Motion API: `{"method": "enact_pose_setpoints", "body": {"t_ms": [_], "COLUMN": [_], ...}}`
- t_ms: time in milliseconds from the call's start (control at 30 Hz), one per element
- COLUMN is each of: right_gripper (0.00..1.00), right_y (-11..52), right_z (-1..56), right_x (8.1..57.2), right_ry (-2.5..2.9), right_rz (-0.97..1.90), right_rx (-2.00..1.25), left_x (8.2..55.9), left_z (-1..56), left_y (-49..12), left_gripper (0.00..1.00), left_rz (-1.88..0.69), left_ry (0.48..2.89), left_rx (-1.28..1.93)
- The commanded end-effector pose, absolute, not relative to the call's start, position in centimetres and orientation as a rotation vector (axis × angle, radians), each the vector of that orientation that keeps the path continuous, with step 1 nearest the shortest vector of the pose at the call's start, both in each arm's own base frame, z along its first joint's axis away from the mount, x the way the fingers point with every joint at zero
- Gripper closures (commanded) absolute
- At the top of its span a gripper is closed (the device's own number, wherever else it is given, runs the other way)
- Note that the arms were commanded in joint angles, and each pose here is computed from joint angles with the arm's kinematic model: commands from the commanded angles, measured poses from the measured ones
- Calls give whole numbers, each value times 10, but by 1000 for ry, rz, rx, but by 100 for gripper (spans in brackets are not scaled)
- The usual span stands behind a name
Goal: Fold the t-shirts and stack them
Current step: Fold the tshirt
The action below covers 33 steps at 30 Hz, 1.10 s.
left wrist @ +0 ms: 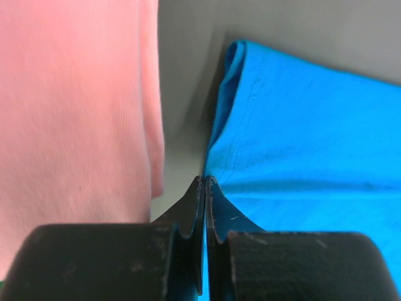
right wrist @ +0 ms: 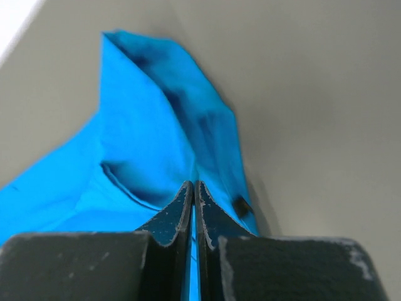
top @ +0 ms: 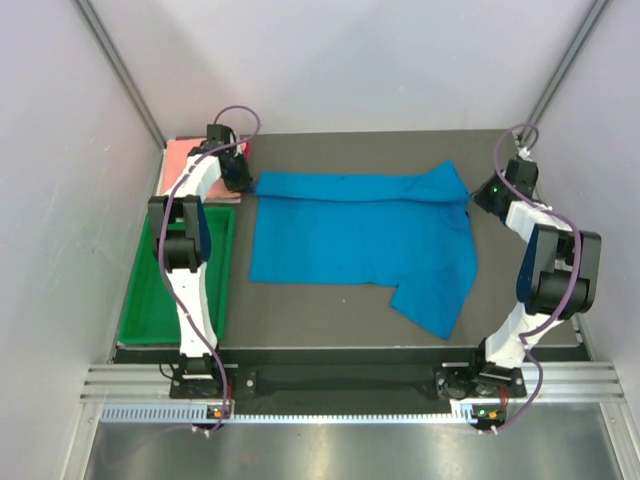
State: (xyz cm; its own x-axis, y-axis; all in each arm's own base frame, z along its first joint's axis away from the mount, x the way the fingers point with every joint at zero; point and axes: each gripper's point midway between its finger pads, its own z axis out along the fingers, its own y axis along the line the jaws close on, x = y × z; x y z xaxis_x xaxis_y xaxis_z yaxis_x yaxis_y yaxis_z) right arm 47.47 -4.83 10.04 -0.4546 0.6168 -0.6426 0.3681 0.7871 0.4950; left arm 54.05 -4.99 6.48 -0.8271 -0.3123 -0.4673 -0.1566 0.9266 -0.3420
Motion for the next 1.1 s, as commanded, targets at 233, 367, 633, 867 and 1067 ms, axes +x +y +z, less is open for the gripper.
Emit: {"method": "enact_pose_setpoints", "body": {"t_ms": [233, 367, 633, 867, 1067], "right_gripper": [100, 100, 100, 100, 91], "right_y": [-61, -68, -71, -57, -51], "right_z": [101, 101, 107, 92, 83], "right_x": [451, 446, 437, 426, 410], "right_ry": [2076, 2073, 2075, 2151, 2205], "right_rz": [276, 263, 238, 308, 316], "right_rx": [725, 743, 747, 726, 738], "left_x": [528, 521, 506, 492, 491], "left_z": [91, 92, 92, 67, 69], "left_y": [-34, -48, -62, -53, -47], "left_gripper": [100, 100, 100, 100, 89], "left_rz": [-285, -300, -299, -203, -133], "left_ry": [2528, 2541, 2561, 2639, 2681], "left_rx": [-299, -275, -303, -335, -363]}}
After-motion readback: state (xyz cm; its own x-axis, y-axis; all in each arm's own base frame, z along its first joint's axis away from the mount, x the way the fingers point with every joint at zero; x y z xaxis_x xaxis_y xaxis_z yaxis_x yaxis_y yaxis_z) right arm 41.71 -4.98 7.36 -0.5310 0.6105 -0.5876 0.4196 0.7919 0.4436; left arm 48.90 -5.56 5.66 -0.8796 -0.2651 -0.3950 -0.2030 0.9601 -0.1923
